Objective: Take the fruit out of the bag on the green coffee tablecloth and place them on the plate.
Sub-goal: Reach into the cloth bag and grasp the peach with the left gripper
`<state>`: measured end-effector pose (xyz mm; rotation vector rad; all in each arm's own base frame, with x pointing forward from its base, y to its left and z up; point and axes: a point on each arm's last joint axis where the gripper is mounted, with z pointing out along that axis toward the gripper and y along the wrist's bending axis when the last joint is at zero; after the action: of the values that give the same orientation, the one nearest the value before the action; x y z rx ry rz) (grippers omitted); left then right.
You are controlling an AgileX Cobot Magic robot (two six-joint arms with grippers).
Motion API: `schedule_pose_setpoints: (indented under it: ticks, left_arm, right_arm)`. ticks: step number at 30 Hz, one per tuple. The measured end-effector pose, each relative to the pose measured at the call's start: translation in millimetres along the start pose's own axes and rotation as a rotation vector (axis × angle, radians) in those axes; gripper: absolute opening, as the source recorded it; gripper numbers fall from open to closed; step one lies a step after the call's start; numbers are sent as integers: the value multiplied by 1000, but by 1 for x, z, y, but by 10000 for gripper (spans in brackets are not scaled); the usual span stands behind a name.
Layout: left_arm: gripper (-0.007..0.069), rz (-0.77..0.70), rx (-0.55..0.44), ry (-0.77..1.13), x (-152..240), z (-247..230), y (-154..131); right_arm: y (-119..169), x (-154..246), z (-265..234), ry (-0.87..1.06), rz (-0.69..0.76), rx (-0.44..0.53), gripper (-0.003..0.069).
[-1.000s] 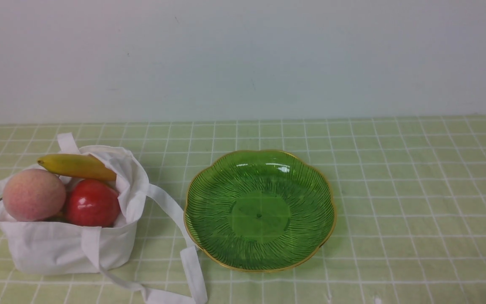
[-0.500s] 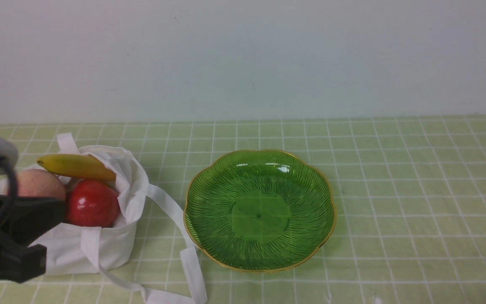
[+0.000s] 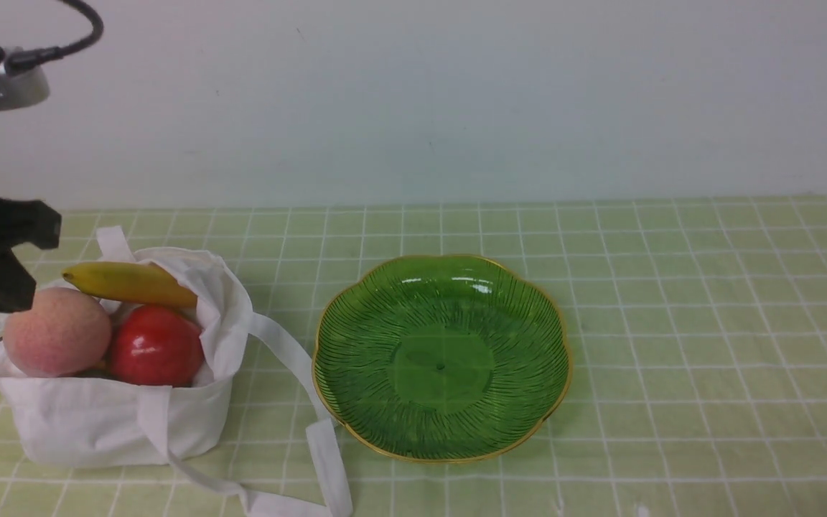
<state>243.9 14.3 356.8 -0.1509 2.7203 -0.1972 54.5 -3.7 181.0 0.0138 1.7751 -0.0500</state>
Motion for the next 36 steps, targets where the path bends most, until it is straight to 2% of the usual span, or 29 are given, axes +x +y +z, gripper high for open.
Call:
schedule_pose_setpoints:
  ticks: [7, 12, 16, 24, 28, 36]
  left_arm:
    - [13, -83, -17, 43, -17, 16, 34]
    - [36, 60, 25, 59, -20, 24, 34]
    - [139, 178, 55, 43, -26, 32, 34]
    - [501, 208, 14, 47, -37, 58, 45]
    - [638, 205, 14, 74, -42, 76, 49]
    - [666, 223, -2, 148, -46, 110, 56]
  right_arm:
    - [0, 0, 0, 0, 0, 0, -10]
    - [0, 0, 0, 0, 0, 0, -10]
    - [0, 0, 0, 0, 0, 0, -10]
    - [0, 0, 0, 0, 0, 0, -10]
    - [0, 0, 0, 0, -1, 0, -10]
    - [0, 0, 0, 0, -1, 0, -10]
